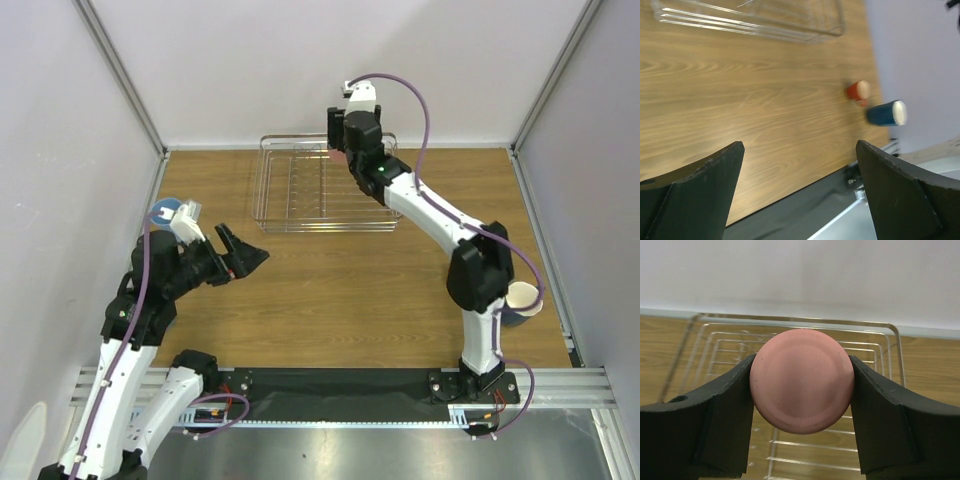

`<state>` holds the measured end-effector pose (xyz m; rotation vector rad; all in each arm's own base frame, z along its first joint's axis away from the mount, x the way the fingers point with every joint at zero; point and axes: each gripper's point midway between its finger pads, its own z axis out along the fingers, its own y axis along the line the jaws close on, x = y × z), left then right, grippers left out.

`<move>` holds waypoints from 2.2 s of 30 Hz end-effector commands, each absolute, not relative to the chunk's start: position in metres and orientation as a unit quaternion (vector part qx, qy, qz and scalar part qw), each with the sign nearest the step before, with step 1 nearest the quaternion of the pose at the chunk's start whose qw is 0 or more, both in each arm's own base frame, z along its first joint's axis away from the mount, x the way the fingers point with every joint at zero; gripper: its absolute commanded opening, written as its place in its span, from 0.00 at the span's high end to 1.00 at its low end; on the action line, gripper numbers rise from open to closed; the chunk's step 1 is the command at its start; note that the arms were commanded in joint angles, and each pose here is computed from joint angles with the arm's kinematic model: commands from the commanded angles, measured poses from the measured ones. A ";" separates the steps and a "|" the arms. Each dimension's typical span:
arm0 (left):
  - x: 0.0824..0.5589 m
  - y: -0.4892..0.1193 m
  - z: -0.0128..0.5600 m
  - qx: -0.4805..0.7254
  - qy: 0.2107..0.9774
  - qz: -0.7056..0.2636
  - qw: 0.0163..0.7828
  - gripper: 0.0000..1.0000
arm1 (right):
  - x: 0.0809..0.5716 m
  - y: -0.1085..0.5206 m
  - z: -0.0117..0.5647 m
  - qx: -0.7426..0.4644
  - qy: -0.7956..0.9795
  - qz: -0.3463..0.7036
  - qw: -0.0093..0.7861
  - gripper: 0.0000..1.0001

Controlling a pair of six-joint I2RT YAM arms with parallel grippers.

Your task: Load the cups into the dish rack

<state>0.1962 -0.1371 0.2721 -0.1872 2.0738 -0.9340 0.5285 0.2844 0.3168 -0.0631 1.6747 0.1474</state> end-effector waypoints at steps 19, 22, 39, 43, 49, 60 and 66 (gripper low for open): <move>0.232 -0.121 0.319 -0.064 0.828 -0.307 0.465 0.00 | 0.612 0.224 0.240 -0.004 0.779 0.011 0.627 1.00; 0.236 -0.124 0.321 -0.063 0.829 -0.310 0.461 0.00 | 0.618 0.221 0.228 -0.001 0.783 0.009 0.622 1.00; 0.241 -0.126 0.318 -0.062 0.835 -0.309 0.451 0.00 | 0.641 0.207 0.198 0.011 0.798 -0.004 0.603 1.00; 0.242 -0.127 0.317 -0.061 0.836 -0.309 0.449 0.00 | 0.641 0.207 0.194 0.007 0.802 -0.008 0.597 1.00; 0.243 -0.128 0.314 -0.060 0.838 -0.311 0.445 0.00 | 0.639 0.207 0.190 0.009 0.805 -0.010 0.593 1.00; 0.241 -0.129 0.312 -0.059 0.840 -0.312 0.440 0.00 | 0.634 0.208 0.180 0.008 0.812 -0.011 0.584 0.97; 0.240 -0.129 0.309 -0.059 0.841 -0.313 0.437 0.00 | 0.634 0.207 0.172 0.006 0.817 -0.016 0.576 0.92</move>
